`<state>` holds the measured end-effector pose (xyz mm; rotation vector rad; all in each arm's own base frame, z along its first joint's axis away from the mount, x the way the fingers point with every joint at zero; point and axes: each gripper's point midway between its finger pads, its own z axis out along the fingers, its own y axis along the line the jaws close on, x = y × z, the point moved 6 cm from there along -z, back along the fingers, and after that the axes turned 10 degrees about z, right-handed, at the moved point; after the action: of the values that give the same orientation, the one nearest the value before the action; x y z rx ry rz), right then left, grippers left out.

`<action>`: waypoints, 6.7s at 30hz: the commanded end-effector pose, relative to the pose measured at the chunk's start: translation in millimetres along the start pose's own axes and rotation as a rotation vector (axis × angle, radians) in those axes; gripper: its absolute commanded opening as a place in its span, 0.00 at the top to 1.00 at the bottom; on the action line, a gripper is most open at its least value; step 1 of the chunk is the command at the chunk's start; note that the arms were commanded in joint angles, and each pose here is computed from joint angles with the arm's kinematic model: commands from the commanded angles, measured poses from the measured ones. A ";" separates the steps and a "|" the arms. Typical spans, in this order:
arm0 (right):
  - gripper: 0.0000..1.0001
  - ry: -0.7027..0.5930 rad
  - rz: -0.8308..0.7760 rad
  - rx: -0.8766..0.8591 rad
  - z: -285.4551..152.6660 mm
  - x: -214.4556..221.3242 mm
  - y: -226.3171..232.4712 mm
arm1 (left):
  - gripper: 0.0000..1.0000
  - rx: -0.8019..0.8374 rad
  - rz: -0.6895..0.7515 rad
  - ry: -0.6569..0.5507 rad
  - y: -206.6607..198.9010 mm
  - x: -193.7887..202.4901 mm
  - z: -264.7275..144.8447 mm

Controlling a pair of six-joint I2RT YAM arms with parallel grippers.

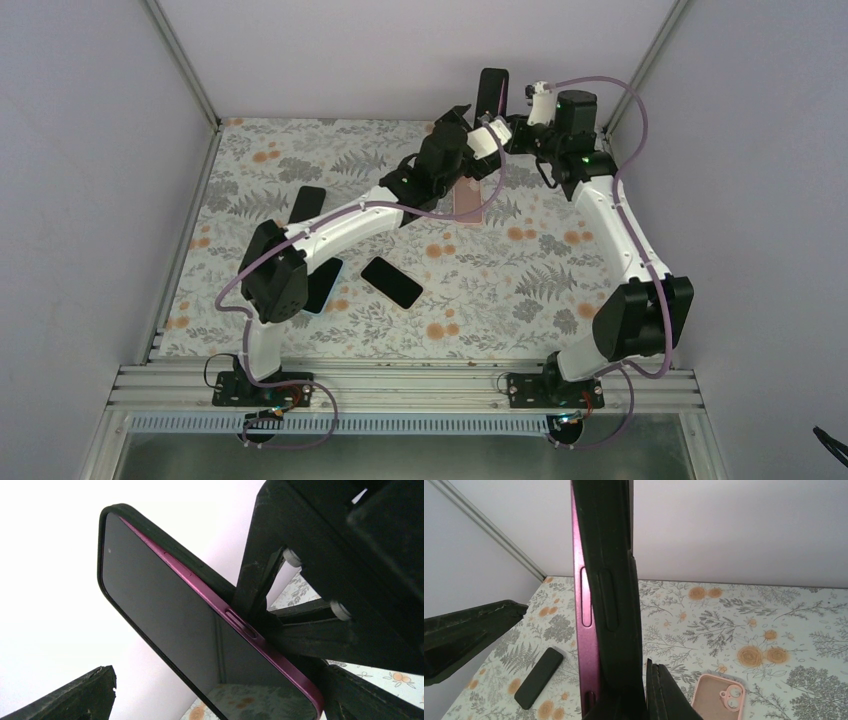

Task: Take the phone out of the phone case
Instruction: Remove the phone case from the phone, then place the phone case at the center of the board, then pick up the phone at the center of the board.

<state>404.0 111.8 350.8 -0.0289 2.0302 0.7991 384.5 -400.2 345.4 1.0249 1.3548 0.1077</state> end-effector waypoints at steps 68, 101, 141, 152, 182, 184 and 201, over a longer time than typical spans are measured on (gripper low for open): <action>0.97 0.258 -0.214 0.641 -30.9 69.5 -118.6 | 0.98 -0.412 0.352 0.117 0.9 4.0 -95.2; 0.85 0.816 0.219 0.272 20.0 172.3 -206.0 | 0.47 0.329 0.778 0.921 -111.2 294.2 -81.0; 0.00 1.039 -0.608 -0.109 65.8 319.7 84.1 | 0.00 -0.022 -0.242 0.515 150.5 198.6 -256.4; 0.00 1.106 -0.596 -0.106 93.8 362.6 72.2 | 0.00 -0.062 -0.347 0.557 172.4 221.2 -260.4; 0.40 1.055 -0.907 0.213 86.5 400.4 24.3 | 0.00 0.001 -0.406 0.563 167.0 237.3 -254.1; 0.45 0.975 -0.919 0.224 90.0 381.6 28.2 | 0.00 0.085 -0.436 0.565 157.8 241.7 -246.1; 0.58 0.446 -0.880 0.213 107.9 226.9 92.8 | 0.00 0.923 -0.883 0.452 84.9 230.8 -157.7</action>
<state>309.3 285.7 129.4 -1.0567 2.3557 -0.0349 360.9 -106.5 242.1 1.0355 2.2772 -0.8263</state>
